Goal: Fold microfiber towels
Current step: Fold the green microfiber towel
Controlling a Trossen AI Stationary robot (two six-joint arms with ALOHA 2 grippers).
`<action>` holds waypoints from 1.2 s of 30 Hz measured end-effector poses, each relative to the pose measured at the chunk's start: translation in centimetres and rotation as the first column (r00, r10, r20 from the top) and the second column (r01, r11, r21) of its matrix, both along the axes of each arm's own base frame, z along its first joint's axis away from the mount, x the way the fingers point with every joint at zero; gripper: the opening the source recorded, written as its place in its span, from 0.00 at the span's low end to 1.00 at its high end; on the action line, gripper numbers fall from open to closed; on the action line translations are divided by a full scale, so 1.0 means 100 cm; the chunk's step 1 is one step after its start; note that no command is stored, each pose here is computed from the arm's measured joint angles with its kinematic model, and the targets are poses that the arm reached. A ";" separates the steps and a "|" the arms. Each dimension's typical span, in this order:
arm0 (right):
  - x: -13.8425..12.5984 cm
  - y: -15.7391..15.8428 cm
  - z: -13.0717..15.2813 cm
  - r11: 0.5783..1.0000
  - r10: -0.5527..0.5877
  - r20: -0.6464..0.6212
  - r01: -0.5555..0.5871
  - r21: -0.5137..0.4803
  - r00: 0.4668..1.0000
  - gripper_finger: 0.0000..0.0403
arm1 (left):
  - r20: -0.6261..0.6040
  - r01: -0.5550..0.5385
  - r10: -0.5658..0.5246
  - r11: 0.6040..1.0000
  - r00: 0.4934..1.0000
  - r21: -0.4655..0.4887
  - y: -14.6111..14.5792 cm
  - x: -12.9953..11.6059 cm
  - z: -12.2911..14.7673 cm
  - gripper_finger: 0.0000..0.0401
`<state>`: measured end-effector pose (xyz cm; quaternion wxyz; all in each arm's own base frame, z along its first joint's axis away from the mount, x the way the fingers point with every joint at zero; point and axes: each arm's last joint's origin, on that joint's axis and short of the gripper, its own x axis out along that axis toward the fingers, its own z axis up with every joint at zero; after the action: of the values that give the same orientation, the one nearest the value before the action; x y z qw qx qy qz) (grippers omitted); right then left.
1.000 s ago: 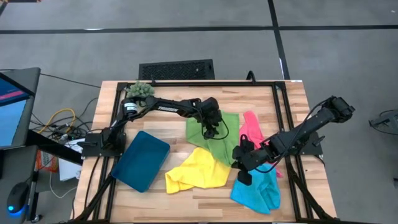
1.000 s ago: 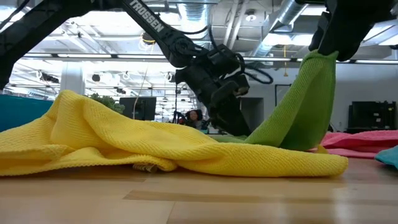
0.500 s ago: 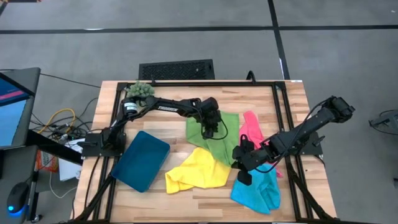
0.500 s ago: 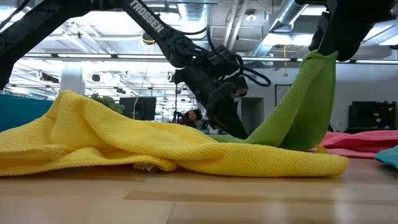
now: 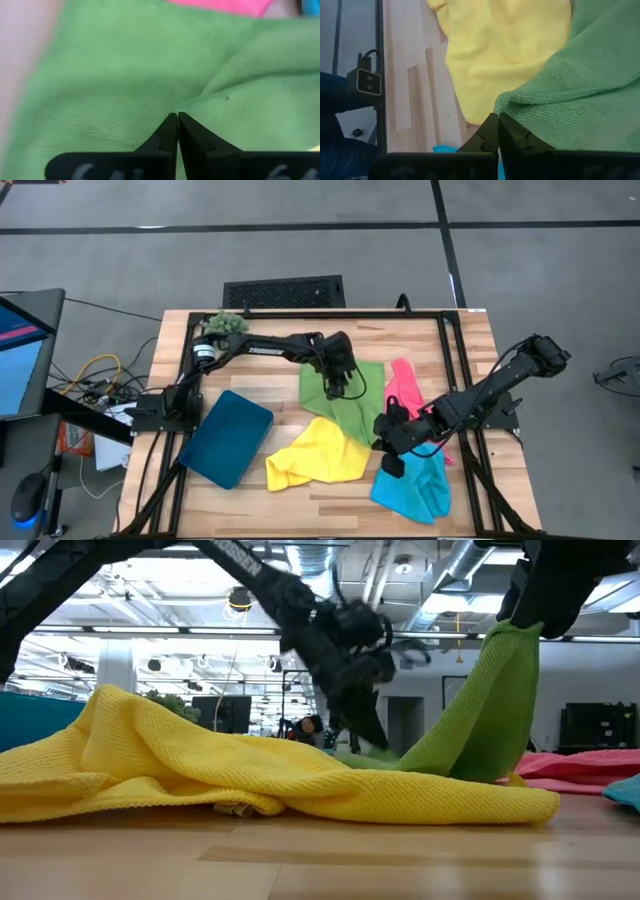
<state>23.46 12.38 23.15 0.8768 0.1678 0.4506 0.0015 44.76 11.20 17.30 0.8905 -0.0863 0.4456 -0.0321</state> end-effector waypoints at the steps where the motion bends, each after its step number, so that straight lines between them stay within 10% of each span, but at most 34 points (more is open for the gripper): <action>1: 0.000 0.000 0.000 1.000 -0.005 0.002 0.005 -0.003 1.000 0.06 | -0.002 -0.011 0.011 1.000 1.000 0.015 0.001 0.000 0.008 0.00; 16: -0.024 -0.066 0.055 0.945 -0.310 0.241 0.327 -0.033 0.920 0.05 | -0.011 -0.205 0.215 0.944 0.977 0.257 -0.010 -0.073 0.157 0.00; 27: -0.047 -0.137 0.084 0.827 -0.485 0.395 0.556 -0.083 0.780 0.04 | 0.183 -0.463 0.430 0.756 0.884 0.463 -0.010 -0.143 0.235 0.00; 36: -0.059 -0.187 0.132 0.688 -0.470 0.618 0.700 -0.192 0.631 0.03 | 0.239 -0.574 0.530 0.665 0.813 0.478 0.028 -0.171 0.247 0.00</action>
<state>17.58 -6.37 36.39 0.9279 0.1106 0.1020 -0.3412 27.69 14.02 42.02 0.8628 0.0331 0.3536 0.3598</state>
